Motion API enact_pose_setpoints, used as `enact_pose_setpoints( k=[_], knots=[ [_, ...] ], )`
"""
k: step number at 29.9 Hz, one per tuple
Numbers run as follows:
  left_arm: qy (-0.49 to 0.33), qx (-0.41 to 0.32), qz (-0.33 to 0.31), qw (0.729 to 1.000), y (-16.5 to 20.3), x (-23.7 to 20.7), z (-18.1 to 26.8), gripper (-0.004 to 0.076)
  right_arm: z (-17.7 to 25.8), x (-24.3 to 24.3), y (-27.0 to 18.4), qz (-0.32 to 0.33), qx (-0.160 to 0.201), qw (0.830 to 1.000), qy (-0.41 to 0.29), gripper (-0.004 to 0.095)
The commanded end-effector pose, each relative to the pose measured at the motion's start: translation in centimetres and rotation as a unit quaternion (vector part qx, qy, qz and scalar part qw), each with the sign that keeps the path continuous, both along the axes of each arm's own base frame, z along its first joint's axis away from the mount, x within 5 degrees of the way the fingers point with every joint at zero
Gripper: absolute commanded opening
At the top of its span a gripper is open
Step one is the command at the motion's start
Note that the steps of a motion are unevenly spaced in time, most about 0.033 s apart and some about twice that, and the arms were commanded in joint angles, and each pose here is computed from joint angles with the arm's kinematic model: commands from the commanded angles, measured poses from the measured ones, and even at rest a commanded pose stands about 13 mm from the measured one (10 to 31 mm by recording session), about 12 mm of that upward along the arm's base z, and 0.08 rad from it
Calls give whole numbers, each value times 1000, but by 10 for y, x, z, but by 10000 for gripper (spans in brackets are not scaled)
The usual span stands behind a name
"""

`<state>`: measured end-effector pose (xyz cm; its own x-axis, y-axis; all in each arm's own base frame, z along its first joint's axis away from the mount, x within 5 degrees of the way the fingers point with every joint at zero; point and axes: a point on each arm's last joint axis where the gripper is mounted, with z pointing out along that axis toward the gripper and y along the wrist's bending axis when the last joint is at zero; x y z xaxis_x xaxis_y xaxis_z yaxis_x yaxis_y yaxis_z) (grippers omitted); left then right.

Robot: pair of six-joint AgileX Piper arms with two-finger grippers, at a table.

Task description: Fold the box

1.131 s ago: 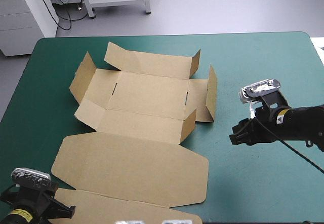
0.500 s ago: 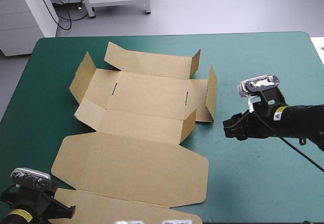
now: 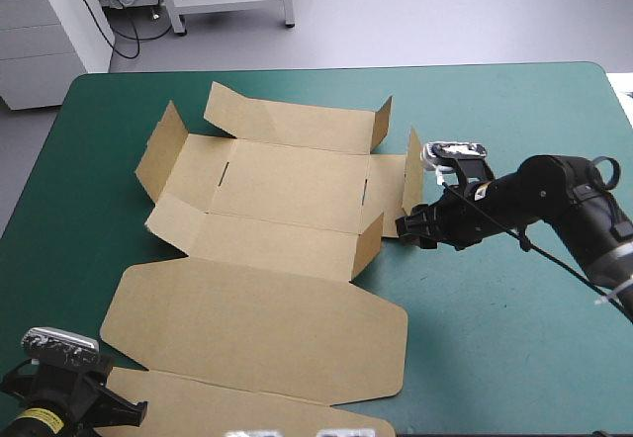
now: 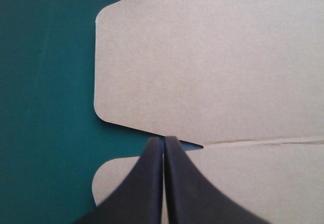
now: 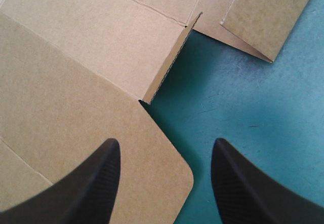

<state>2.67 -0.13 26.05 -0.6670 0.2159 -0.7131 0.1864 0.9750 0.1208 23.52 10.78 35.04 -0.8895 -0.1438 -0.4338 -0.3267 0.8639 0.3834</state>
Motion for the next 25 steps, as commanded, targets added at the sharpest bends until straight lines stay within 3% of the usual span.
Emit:
enact_pose_setpoints(
  k=[1, 11, 16, 25],
  knots=[
    [-31, -7, 1, 1000, -1, 5, 10, -10, 5, 10, 5, -9, 30, 999, -19, 494],
    [-31, -7, 1, 1000, -1, 5, 10, -10, -27, 42, 16, -21, 34, 999, 13, 494],
    [-31, -7, 1, 1000, -1, 5, 10, -10, -37, 52, 23, -27, 60, 998, 24, 494],
    [-31, -7, 1, 1000, -1, 5, 10, -10, -58, 64, 30, -32, 56, 997, 50, 440]
  ],
)
